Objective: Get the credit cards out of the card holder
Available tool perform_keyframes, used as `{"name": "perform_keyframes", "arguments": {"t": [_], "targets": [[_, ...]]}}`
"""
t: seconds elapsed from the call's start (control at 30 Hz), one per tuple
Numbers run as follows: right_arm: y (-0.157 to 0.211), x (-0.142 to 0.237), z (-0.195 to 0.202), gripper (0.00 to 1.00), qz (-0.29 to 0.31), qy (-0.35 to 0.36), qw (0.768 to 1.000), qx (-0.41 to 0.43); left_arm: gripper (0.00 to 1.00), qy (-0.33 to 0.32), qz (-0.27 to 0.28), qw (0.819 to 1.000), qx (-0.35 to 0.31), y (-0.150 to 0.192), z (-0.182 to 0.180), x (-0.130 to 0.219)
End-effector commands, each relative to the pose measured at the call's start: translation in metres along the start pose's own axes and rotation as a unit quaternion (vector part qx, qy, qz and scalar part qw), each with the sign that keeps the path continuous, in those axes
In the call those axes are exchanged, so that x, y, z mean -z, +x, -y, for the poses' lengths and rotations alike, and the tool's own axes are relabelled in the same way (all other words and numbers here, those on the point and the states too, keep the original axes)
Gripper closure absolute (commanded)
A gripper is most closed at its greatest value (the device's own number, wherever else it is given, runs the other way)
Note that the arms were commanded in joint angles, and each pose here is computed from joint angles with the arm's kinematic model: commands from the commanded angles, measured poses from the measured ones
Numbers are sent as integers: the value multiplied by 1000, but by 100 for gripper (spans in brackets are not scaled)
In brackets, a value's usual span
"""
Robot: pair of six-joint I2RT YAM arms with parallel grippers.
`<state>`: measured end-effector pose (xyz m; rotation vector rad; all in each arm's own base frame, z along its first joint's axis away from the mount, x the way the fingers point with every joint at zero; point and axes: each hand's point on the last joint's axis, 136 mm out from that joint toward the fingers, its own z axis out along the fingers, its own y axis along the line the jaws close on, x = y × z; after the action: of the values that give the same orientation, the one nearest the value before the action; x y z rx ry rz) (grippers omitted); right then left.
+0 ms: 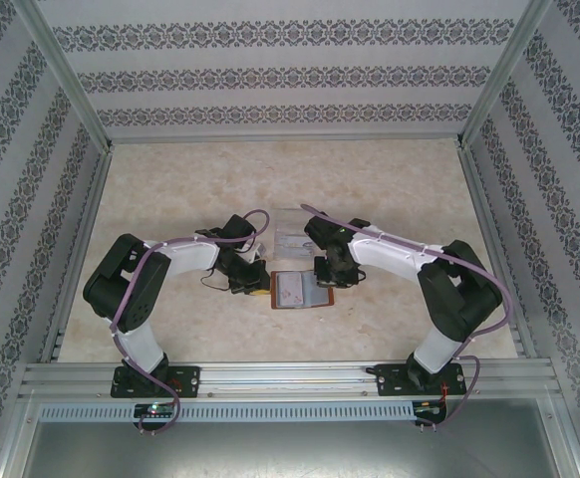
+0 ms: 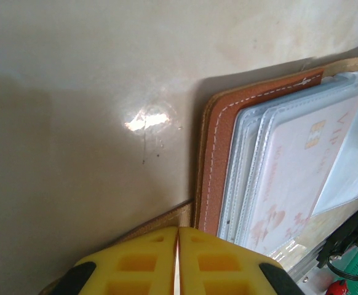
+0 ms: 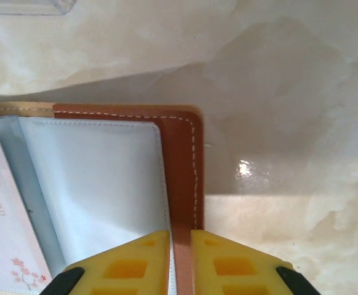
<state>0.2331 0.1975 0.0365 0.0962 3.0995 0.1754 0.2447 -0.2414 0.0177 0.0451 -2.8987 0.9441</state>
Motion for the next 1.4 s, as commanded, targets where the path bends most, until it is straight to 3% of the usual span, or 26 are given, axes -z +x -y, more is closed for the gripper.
{"name": "perform_keyframes", "arguments": {"t": [0.0,0.6,1.03,1.37], "targets": [[2,8,10,82,8,13,1000,2,90,-18,-5,1000,4,6,-5,1],[-5,23,-17,82,22,-64,998,1,90,4,21,1000,-18,-6,30,16],[-6,21,-50,82,6,-151,988,-5,90,18,20,999,-20,-7,45,5],[-6,13,-56,82,-5,-169,986,-11,90,27,16,999,-18,-8,49,-1]]}}
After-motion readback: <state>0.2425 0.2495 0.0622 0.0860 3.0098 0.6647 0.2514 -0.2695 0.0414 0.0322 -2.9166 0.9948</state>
